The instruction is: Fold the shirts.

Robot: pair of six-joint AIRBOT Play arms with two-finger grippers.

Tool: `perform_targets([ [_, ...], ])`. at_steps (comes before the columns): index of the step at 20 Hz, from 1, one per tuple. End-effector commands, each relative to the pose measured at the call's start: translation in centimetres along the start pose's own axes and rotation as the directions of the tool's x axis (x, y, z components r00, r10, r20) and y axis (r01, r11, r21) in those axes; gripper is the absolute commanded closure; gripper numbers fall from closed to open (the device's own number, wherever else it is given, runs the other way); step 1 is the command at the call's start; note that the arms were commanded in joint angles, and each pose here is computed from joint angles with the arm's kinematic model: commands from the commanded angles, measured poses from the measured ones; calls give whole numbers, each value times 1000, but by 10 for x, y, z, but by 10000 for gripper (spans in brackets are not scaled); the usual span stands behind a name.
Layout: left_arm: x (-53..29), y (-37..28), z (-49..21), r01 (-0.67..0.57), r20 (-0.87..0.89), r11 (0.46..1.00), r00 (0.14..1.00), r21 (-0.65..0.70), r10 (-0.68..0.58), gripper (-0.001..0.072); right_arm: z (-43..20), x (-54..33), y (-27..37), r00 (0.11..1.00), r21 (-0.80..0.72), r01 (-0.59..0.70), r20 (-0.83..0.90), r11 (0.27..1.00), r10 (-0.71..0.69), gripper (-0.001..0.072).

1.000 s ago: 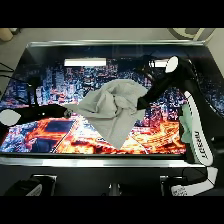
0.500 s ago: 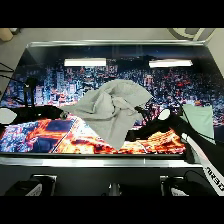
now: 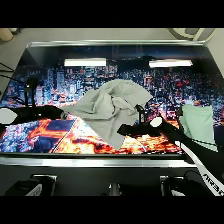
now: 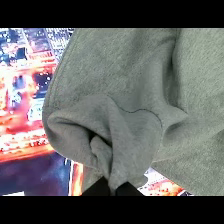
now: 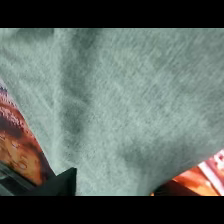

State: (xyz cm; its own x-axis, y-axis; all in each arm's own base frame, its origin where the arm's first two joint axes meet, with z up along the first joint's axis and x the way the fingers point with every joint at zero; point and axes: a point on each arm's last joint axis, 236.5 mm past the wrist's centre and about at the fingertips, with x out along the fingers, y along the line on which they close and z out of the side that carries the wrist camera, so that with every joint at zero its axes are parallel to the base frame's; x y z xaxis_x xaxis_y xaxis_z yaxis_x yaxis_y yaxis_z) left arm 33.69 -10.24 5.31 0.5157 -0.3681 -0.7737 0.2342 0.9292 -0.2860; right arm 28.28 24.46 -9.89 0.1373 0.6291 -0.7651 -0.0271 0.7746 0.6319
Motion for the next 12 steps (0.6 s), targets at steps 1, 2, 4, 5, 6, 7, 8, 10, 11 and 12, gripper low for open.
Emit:
perform_targets([
  [1, 0, -1, 1, 2, 2, 1000, 1000, -1, -2, 681, 6, -1, 12, 999, -15, -41, 29, 999, 42, 626],
  [2, 0, -1, 1, 2, 2, 1000, 1000, -2, -2, 682, 5, -1, 14, 999, -20, -48, 22, 999, 48, 693],
  [4, -3, -1, 3, 2, 9, 1000, 1000, 2, -2, 682, 10, -11, 29, 997, -162, -68, 19, 984, 72, 695],
  [5, -11, -3, 10, 0, 30, 1000, 1000, 11, 0, 682, 18, -25, 44, 996, -282, -66, 31, 957, 78, 695],
  [6, -26, -6, 24, -4, 67, 1000, 998, 27, 2, 682, 31, -46, 61, 996, -412, -40, 58, 910, 70, 695],
  [7, -52, -11, 46, -14, 134, 999, 991, 53, 7, 682, 47, -77, 86, 991, -563, 0, 109, 827, 74, 695],
  [8, -87, -20, 73, -25, 222, 996, 975, 83, 6, 682, 66, -123, 121, 977, -709, 74, 194, 702, 93, 695],
  [10, -196, -49, 137, -83, 486, 984, 874, 155, -3, 682, 101, -259, 197, 861, -805, 367, 484, 467, 157, 695],
  [11, -270, -71, 162, -131, 637, 974, 770, 187, -18, 682, 104, -341, 231, 742, -750, 525, 635, 403, 215, 695],
  [12, -350, -96, 178, -188, 774, 960, 632, 207, -43, 682, 93, -433, 263, 568, -639, 663, 769, 390, 293, 694],
])
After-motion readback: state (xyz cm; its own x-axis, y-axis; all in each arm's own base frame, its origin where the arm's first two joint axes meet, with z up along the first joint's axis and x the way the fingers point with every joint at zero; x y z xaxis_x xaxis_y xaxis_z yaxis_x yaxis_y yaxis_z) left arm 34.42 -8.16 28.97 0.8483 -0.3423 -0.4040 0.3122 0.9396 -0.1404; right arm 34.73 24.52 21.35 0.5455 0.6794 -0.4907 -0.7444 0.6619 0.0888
